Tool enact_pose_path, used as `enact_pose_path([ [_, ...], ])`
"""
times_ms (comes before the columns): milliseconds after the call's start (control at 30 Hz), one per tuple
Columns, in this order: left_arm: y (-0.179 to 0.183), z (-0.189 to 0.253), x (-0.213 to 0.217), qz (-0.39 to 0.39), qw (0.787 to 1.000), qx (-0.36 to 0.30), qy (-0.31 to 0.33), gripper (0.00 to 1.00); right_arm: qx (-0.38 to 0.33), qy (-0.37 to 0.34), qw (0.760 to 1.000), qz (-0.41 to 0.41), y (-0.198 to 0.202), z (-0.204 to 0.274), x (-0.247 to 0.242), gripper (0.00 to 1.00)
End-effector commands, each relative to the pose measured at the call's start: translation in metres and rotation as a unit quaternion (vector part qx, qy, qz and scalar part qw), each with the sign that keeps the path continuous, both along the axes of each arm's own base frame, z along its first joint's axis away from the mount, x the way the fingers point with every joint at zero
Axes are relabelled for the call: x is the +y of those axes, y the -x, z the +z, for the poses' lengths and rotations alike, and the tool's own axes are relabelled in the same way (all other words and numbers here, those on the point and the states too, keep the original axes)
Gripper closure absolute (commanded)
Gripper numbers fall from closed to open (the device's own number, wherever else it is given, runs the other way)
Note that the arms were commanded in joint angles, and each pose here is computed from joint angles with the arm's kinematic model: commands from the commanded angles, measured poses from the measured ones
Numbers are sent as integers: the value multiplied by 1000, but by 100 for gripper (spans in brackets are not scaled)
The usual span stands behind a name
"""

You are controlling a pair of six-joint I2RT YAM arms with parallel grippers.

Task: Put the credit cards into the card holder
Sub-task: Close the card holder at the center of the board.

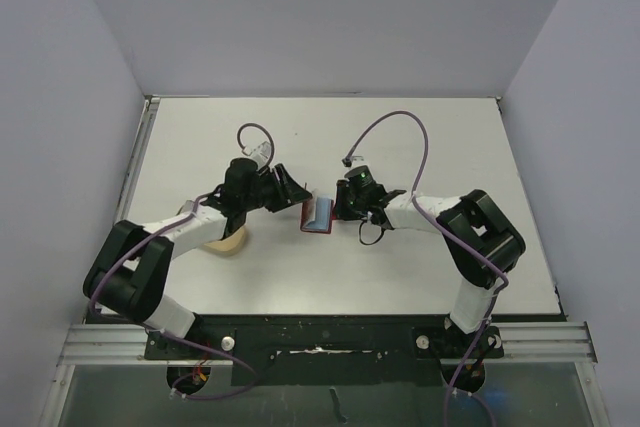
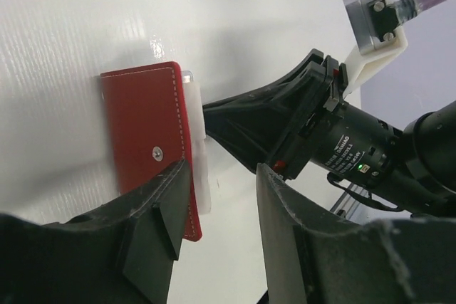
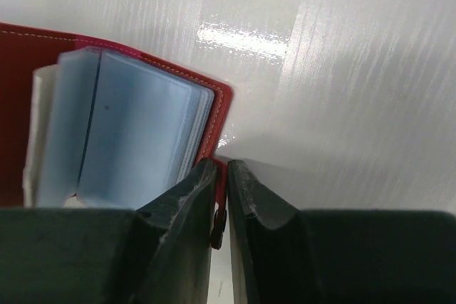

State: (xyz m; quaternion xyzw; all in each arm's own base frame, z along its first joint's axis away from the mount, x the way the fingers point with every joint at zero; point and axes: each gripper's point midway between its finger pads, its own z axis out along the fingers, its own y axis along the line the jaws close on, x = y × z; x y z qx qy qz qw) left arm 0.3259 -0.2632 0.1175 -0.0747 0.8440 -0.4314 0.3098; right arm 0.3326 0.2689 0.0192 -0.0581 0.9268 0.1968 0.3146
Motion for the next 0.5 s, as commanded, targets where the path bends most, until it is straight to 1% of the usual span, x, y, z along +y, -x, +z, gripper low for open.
enact_pose_path([
  [0, 1, 2, -15, -32, 999, -10, 30, 60, -3, -14, 1000, 10, 5, 8, 5, 85],
  [67, 2, -8, -17, -38, 999, -2, 25, 61, -1, -17, 1000, 10, 5, 8, 4, 85],
  [267, 5, -20, -30, -63, 998, 1, 28, 68, -7, -24, 1000, -1, 0, 14, -4, 85],
  [300, 7, -20, -34, -74, 997, 3, 30, 68, -8, -25, 1000, -2, -1, 16, -5, 83],
  [367, 10, -23, -39, -85, 996, 4, 28, 68, -10, -24, 1000, -5, -1, 18, -7, 76],
  [400, 10, -26, -40, -89, 996, 5, 27, 67, -11, -24, 1000, -7, -2, 19, -8, 73],
  [467, 11, -30, -41, -94, 995, 8, 20, 64, -14, -25, 1000, -8, -1, 23, -10, 71],
])
